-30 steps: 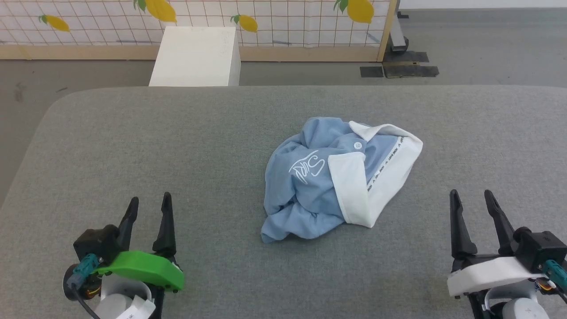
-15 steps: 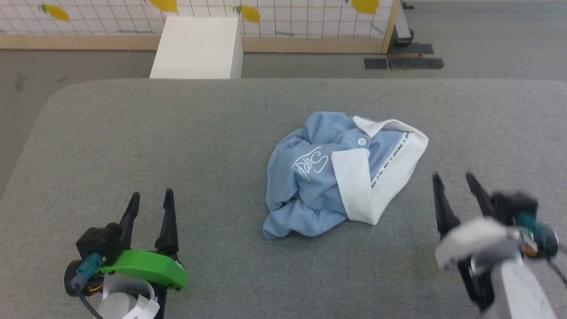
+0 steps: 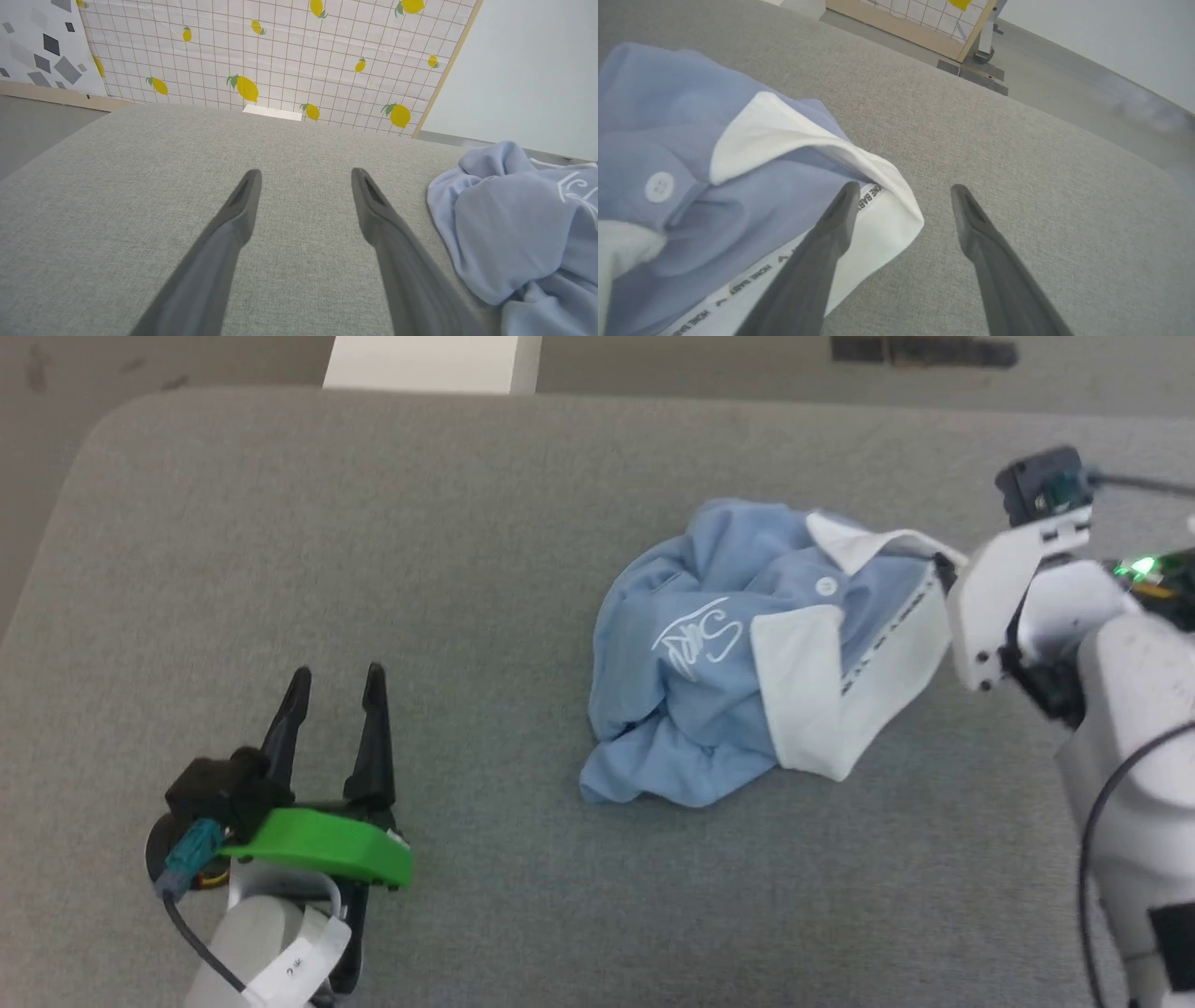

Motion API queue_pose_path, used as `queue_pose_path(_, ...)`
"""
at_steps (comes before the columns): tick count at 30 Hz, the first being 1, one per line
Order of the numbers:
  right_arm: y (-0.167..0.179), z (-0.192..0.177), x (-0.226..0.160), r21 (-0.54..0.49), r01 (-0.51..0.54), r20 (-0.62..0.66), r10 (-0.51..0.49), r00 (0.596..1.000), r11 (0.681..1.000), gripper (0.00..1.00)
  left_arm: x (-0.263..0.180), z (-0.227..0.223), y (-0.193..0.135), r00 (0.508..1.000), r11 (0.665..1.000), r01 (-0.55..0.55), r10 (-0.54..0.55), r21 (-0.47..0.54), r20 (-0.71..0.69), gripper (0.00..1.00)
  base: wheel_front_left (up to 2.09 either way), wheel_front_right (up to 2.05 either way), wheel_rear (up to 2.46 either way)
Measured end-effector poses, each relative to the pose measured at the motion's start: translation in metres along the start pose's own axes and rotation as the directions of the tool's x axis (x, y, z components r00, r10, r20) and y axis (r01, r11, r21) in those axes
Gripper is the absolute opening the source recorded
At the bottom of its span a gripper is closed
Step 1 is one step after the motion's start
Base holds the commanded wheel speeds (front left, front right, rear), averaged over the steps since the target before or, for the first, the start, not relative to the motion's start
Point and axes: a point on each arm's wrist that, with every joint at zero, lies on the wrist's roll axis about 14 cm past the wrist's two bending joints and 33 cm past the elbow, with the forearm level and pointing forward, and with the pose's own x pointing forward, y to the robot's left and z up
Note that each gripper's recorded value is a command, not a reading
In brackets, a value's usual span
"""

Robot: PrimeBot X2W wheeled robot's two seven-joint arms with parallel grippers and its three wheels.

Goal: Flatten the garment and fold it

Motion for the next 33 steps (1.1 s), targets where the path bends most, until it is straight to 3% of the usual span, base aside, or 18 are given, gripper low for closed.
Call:
queue_pose_path(5, 0.005, -0.021, 0.027, -0.067, -0.036, -0.183, 0.023, 0.983, 0.997, 1.00, 0.005, -0.010, 0.008, 0.999, 1.000, -0.027, 0.026, -0.008, -0.020, 1.00, 0.00, 0.00, 0.00)
queue_pose_path(9, 0.032, -0.050, 0.042, -0.086, -0.120, -0.314, 0.087, 0.945, 0.989, 1.00, 0.004, -0.022, 0.019, 0.997, 0.998, -0.060, 0.060, -0.011, -0.050, 1.00, 0.00, 0.00, 0.00)
queue_pose_path(14, 0.045, -0.055, 0.050, -0.075, -0.176, -0.379, 0.135, 0.915, 0.982, 1.00, 0.001, -0.032, 0.029, 0.993, 0.996, -0.088, 0.086, -0.016, -0.077, 1.00, 0.00, 0.00, 0.00)
queue_pose_path(15, 0.046, -0.055, 0.051, -0.075, -0.181, -0.381, 0.140, 0.914, 0.981, 0.86, 0.001, -0.032, 0.030, 0.993, 0.996, -0.092, 0.091, -0.016, -0.078, 1.00, 0.00, 0.00, 0.00)
queue_pose_path(16, 0.046, -0.055, 0.051, -0.072, -0.187, -0.382, 0.145, 0.912, 0.980, 0.36, 0.001, -0.032, 0.031, 0.992, 0.995, -0.094, 0.092, -0.016, -0.080, 1.00, 0.00, 0.00, 0.00)
queue_pose_path(17, 0.047, -0.053, 0.051, -0.073, -0.192, -0.375, 0.151, 0.915, 0.979, 0.00, 0.001, -0.033, 0.032, 0.992, 0.995, -0.095, 0.094, -0.016, -0.081, 1.00, 0.00, 0.00, 0.00)
queue_pose_path(25, 0.040, -0.027, 0.036, -0.053, -0.182, -0.229, 0.165, 0.959, 0.982, 0.00, 0.004, -0.024, 0.025, 0.996, 0.997, -0.073, 0.072, -0.017, -0.055, 1.00, 0.00, 0.00, 0.00)
queue_pose_path(30, -0.009, 0.015, 0.004, 0.060, -0.065, 0.010, 0.064, 0.998, 0.996, 0.00, 0.003, -0.013, 0.014, 0.999, 0.999, -0.043, 0.043, -0.024, -0.026, 1.00, 0.00, 0.00, 0.00)
queue_pose_path(33, -0.029, 0.009, -0.020, 0.127, -0.015, 0.062, 0.007, 0.998, 0.992, 0.00, 0.000, -0.011, 0.007, 0.999, 0.999, -0.027, 0.026, -0.031, -0.021, 1.00, 0.00, 0.00, 0.00)
